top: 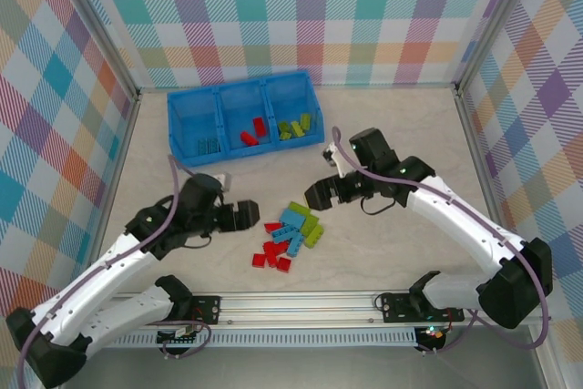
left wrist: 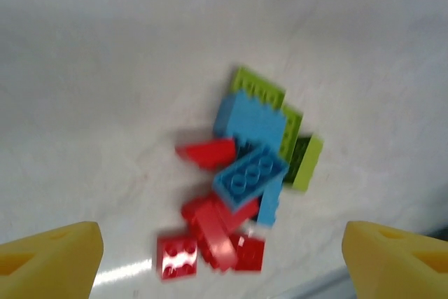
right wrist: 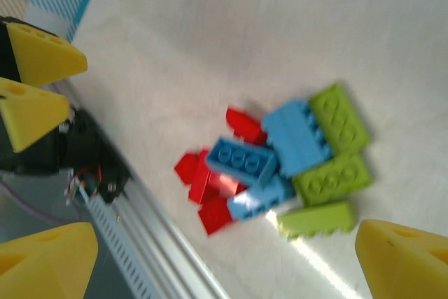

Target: Sort the legos into containers by color

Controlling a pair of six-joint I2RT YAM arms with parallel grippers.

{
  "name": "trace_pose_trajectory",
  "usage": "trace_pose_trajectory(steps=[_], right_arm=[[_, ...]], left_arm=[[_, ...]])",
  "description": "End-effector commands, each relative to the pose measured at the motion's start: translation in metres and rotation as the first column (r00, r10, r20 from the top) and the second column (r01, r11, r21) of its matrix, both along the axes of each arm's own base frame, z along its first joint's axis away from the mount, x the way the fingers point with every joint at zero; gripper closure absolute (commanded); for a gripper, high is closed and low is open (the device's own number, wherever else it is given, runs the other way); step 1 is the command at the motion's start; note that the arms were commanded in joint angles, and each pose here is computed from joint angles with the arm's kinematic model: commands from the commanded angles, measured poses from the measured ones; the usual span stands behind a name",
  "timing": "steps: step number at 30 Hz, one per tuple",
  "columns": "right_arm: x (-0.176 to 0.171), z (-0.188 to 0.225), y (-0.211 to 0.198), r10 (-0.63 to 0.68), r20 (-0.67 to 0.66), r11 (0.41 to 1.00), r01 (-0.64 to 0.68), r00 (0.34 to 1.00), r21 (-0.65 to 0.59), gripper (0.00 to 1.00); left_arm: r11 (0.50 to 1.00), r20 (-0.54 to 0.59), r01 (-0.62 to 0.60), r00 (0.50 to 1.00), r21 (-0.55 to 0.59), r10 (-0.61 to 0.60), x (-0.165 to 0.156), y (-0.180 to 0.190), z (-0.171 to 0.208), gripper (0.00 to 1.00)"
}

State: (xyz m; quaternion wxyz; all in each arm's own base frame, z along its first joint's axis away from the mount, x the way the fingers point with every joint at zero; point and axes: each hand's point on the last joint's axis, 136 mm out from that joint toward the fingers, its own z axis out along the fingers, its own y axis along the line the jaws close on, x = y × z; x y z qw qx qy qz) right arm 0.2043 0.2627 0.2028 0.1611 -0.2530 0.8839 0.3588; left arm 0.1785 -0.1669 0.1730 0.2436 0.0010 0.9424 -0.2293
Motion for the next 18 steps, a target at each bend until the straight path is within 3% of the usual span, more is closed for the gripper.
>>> trace_pose_trajectory(steps=[1, 7, 12, 18], right_arm=[[-0.028, 0.003, -0.003, 0.039, -0.077, 0.999, -0.037, 0.996, 0.027, 0.04], [-0.029, 0.000, -0.004, 0.028, -0.099, 1.000, -0.027, 0.995, 0.014, 0.03], [-0.024, -0.005, -0.005, 0.006, -0.097, 1.000, -0.007, 0.995, -0.005, 0.02], [-0.022, -0.010, -0.003, -0.003, -0.110, 1.000, 0.002, 0.994, -0.010, 0.02]], left_arm=[[0.988, -0.091, -0.007, 0.996, 0.155, 0.021, -0.029, 0.011, -0.038, 0.14], [0.956, -0.161, 0.142, 0.982, 0.258, -0.102, -0.051, -0.014, -0.090, 0.20], [0.947, -0.196, 0.204, 0.968, 0.248, -0.157, -0.056, -0.025, -0.117, 0.29], [0.941, -0.213, 0.257, 0.954, 0.219, -0.211, -0.057, -0.040, -0.130, 0.30]])
